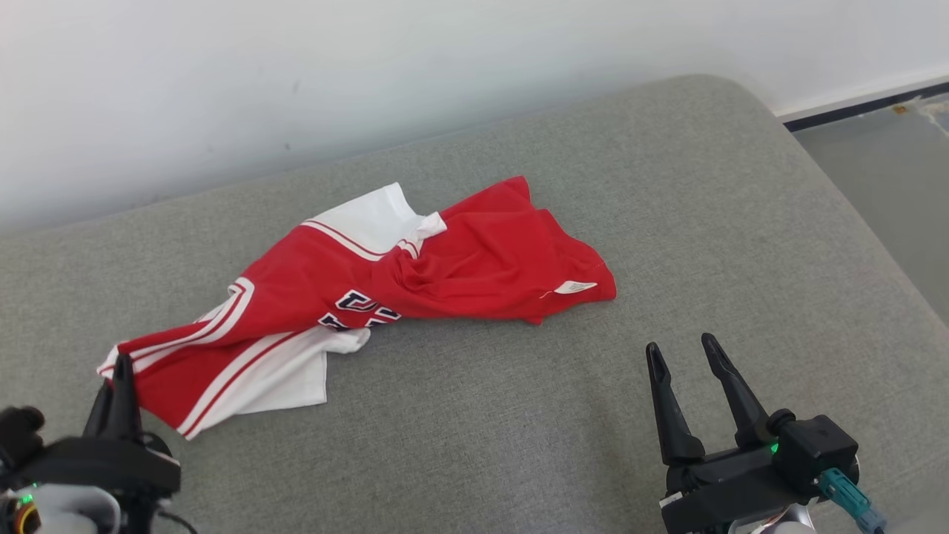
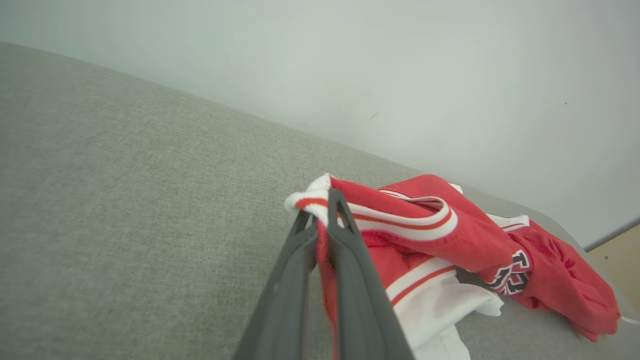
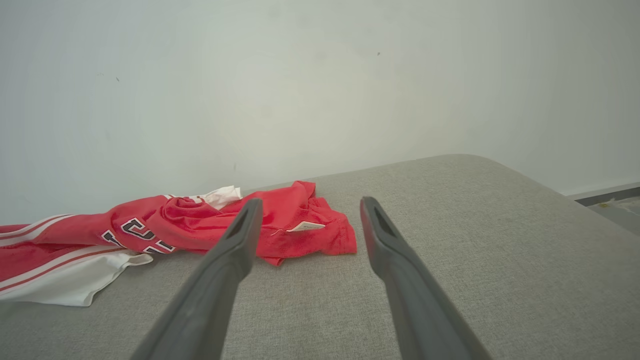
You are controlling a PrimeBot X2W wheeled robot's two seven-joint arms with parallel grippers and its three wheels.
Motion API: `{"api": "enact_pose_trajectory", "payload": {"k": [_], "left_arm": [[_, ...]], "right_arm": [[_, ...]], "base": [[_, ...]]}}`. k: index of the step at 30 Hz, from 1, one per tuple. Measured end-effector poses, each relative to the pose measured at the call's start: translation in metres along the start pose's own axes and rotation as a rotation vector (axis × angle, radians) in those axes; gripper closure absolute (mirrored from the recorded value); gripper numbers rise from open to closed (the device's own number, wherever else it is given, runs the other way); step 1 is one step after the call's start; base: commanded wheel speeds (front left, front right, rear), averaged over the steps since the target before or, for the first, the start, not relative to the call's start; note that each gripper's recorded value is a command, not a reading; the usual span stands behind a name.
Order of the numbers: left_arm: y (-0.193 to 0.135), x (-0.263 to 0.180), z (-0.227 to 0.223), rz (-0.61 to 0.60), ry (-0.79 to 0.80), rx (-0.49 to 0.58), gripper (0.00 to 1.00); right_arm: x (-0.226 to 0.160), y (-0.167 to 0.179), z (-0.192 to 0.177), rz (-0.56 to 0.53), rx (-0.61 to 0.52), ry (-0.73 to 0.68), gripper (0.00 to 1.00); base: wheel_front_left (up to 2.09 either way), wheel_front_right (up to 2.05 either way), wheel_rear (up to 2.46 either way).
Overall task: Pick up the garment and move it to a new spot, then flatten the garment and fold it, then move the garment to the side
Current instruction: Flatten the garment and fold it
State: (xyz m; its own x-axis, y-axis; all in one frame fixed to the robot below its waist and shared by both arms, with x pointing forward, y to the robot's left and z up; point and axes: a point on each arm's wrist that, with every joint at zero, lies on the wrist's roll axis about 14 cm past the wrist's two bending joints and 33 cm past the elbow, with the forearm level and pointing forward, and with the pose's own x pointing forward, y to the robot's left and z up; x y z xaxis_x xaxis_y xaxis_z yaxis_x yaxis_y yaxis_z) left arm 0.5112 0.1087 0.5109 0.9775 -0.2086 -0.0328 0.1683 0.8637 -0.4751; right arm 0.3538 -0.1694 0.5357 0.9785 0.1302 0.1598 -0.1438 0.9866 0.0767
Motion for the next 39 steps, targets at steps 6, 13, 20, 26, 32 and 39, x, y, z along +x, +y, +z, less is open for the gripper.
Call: {"api": "enact_pose_trajectory", "payload": {"k": [6,13,20,26,32,39], "left_arm": [[-0.014,-0.026,0.017,-0.039,-0.102,0.203,0.0],[-0.099,-0.047,0.022,-0.311,-0.238,0.51,0.0],[-0.143,-0.039,-0.007,-0.459,-0.209,0.567,0.0],[-0.178,-0.018,-0.038,-0.594,-0.161,0.692,0.0],[-0.224,0.005,-0.071,-0.784,-0.075,0.831,0.0],[-0.239,-0.001,-0.131,-0.961,0.08,0.978,0.0]], "right_arm": [[0.0,0.004,0.001,0.017,-0.004,-0.003,0.0],[-0.004,0.001,0.001,0.018,-0.015,0.001,0.0],[-0.005,0.0,-0.003,0.017,-0.014,0.017,0.0],[-0.002,-0.002,-0.006,0.019,-0.022,0.027,0.0],[0.003,-0.009,-0.015,0.002,-0.024,0.058,0.0],[0.006,-0.018,-0.022,-0.024,-0.027,0.081,0.0]], "base": [[0.0,0.0,0.0],[0.0,0.0,0.0],[0.0,0.0,0.0],[0.0,0.0,0.0],[0.0,0.0,0.0],[0.0,0.0,0.0]]}}
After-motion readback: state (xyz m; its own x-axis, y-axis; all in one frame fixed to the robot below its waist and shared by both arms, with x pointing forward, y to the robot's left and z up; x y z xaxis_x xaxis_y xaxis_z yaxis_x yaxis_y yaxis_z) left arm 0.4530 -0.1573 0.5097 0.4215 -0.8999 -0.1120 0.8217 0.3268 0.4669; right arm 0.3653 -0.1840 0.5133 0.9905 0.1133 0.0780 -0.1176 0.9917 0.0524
